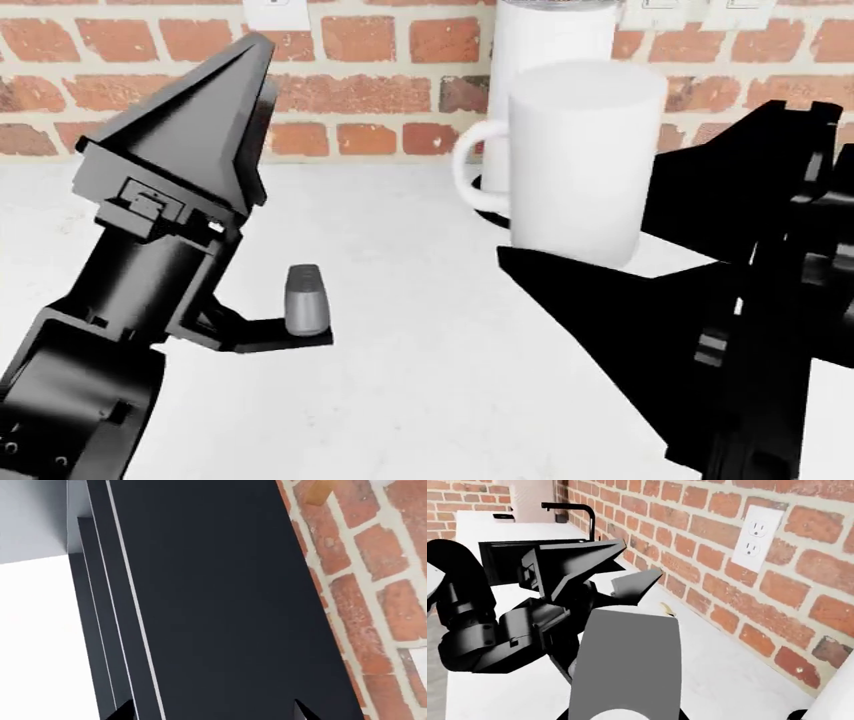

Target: A wet mug is on the counter and needs to be dried. Pick it up and place it upside down in the open cabinet.

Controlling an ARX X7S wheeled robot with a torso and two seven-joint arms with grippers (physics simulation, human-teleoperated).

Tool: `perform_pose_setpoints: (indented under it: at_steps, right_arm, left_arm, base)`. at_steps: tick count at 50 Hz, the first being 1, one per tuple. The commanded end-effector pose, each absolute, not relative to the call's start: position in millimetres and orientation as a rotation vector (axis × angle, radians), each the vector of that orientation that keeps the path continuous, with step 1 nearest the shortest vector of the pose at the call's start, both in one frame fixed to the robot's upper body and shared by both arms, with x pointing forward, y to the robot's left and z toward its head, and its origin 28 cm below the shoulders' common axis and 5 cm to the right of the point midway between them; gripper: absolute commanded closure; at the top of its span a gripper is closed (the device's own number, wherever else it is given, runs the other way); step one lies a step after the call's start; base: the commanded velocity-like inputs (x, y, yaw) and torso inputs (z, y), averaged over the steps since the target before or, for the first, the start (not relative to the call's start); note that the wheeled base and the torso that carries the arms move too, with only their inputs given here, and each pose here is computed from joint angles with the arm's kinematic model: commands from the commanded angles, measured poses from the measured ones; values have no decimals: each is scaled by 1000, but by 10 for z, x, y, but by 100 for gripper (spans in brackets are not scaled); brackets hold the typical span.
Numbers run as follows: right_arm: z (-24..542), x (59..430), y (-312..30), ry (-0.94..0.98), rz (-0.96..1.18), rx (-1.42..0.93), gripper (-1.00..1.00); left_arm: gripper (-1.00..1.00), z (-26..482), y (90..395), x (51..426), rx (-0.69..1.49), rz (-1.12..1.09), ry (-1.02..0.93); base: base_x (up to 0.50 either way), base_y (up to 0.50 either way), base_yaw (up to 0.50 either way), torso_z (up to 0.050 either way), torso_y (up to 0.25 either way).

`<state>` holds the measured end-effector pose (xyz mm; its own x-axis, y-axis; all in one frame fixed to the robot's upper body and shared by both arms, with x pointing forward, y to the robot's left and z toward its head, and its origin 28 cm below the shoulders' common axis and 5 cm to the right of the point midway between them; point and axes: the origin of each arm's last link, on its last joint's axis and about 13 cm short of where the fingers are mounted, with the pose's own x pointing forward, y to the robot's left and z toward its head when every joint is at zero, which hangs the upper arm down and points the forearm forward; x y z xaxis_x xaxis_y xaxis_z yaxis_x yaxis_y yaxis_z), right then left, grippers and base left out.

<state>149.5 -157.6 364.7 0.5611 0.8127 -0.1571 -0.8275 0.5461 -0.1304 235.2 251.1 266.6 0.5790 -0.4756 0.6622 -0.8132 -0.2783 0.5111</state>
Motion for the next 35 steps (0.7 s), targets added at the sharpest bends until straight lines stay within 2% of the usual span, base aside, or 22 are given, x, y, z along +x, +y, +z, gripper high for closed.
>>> perform_pose_setpoints:
  at_steps: [1, 21, 35]
  right_arm:
    - [3633, 1294, -1538, -8, 912, -213, 100]
    - [3766, 1094, -1446, -156, 819, -211, 100]
    - [4109, 1174, -1348, -252, 650, -168, 100]
  left_arm:
    - [-100, 2589, 2556, 2458, 1904, 520, -888]
    - [-100, 2462, 2549, 2481, 1876, 497, -867]
    - [-100, 2411, 2518, 2473, 1859, 475, -878]
  base:
    - [0, 0, 0, 0, 0]
    - [0, 0, 0, 0, 0]
    - [0, 0, 0, 0, 0]
